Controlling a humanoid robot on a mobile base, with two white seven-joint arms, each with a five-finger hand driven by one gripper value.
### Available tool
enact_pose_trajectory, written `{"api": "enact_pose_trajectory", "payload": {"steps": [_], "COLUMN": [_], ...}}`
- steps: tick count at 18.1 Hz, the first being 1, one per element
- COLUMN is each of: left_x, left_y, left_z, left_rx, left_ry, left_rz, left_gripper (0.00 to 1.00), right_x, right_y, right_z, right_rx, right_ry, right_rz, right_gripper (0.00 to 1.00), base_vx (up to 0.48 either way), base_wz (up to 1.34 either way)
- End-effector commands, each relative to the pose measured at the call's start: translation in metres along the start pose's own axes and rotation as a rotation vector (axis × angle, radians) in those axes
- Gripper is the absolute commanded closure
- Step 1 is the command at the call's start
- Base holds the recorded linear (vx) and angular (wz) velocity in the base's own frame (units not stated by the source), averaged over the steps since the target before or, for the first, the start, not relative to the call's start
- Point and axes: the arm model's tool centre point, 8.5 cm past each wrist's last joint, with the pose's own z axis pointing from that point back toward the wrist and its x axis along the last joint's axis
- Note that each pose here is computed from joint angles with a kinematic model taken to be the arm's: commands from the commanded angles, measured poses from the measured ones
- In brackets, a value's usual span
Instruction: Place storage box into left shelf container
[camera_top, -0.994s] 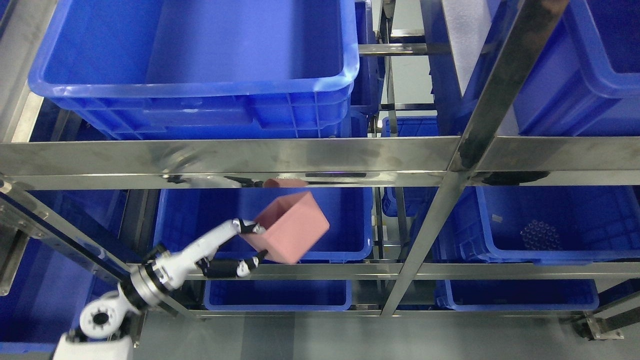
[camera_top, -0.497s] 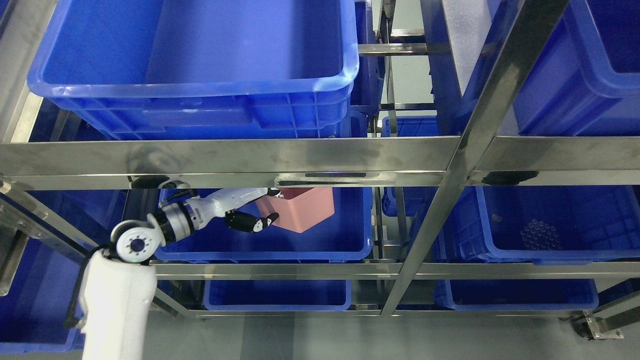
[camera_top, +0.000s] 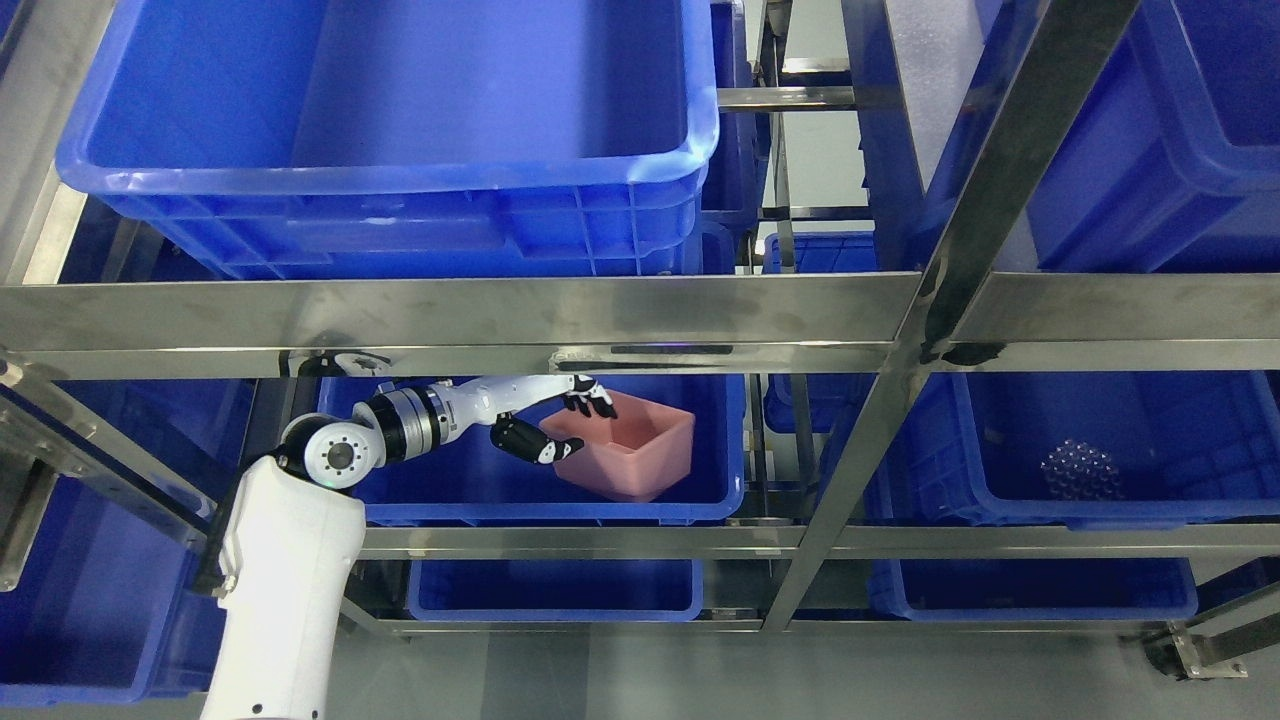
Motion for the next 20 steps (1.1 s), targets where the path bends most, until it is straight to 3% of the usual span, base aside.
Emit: {"api": "enact_pose_trajectory", "payload": {"steps": [1,3,6,9,11,17,20], "left_x": [0.001,0.011,0.020,0.029,0.037,0.063,0.055], "left_y": [-0.001,0.011,0.017,0.021,0.001,-0.111,-0.122], "left_z": [-0.006,0.006,0.036,0.071,0.088,0.103,0.112], "left_rx": [0.107,0.246,0.569,0.901,1.002,1.053,1.192], "left_ry": [-0.078,-0.156,-0.157,-0.183,-0.196,-0.274,-0.196], "left_rz": [0.139,0.242,0.515,0.659,0.703,0.729,0.783], "left_gripper": [0.22,0.17,0.01,0.00,0.00,0.00,0.00], "right_x": [0.000,0.000,0.000,0.000,0.000,0.000,0.000], "right_y": [-0.011,-0.011,-0.011,-0.011,-0.011,-0.011,-0.011], "right_z": [-0.001,-0.001,-0.001,-0.001,-0.001,-0.001,-0.001], "right_rx": [-0.017,-0.017,-0.017,-0.017,-0.017,-0.017,-0.017], "right_ry": [-0.009,-0.009,-0.009,-0.009,-0.009,-0.009,-0.009], "right_rz": [-0.004,-0.004,-0.004,-0.004,-0.004,-0.004,-0.004], "right_gripper": [0.00,0.00,0.00,0.00,0.00,0.00,0.00], "base_vx": [0.000,0.000,0.000,0.000,0.000,0.000,0.000], "base_wz": [0.00,0.00,0.00,0.00,0.00,0.00,0.00]}}
